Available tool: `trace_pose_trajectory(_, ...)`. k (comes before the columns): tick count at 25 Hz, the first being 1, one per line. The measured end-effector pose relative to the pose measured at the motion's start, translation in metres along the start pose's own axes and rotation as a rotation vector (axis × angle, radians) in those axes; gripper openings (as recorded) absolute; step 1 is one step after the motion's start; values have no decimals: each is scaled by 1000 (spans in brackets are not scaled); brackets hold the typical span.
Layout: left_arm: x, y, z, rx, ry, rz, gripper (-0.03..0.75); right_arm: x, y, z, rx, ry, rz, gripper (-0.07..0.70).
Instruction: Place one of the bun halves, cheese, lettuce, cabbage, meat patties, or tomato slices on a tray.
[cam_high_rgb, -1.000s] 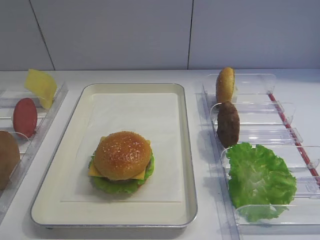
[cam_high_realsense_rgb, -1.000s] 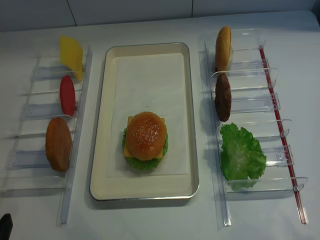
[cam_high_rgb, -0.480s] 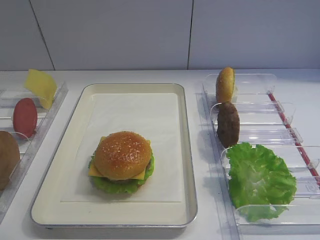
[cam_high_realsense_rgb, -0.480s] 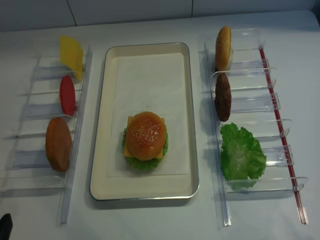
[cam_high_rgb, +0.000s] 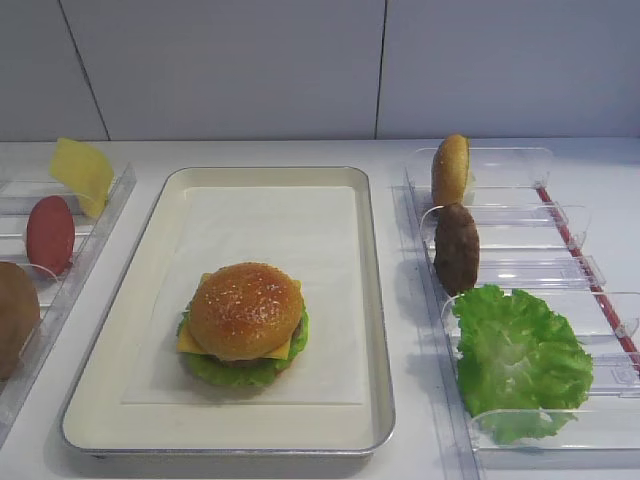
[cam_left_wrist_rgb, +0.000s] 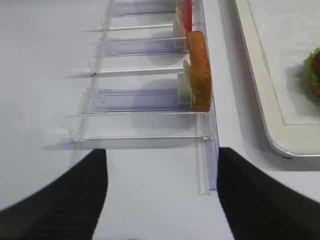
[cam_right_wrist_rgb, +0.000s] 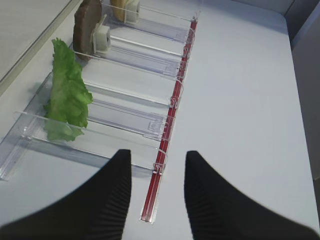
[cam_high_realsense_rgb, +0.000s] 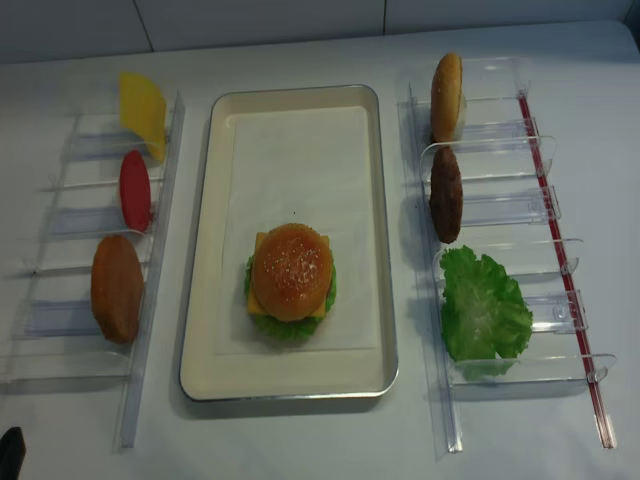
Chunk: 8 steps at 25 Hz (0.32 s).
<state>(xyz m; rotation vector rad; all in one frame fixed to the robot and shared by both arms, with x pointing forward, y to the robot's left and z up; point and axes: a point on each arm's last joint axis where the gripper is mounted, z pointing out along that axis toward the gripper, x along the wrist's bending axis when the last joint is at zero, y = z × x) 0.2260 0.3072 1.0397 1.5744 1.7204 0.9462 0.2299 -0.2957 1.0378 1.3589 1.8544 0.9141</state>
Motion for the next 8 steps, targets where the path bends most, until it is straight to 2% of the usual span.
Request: trace_pose_trajectory(8, 0, 0, 0, 0, 0, 0, 472, 0, 0, 0, 0, 0, 0, 308)
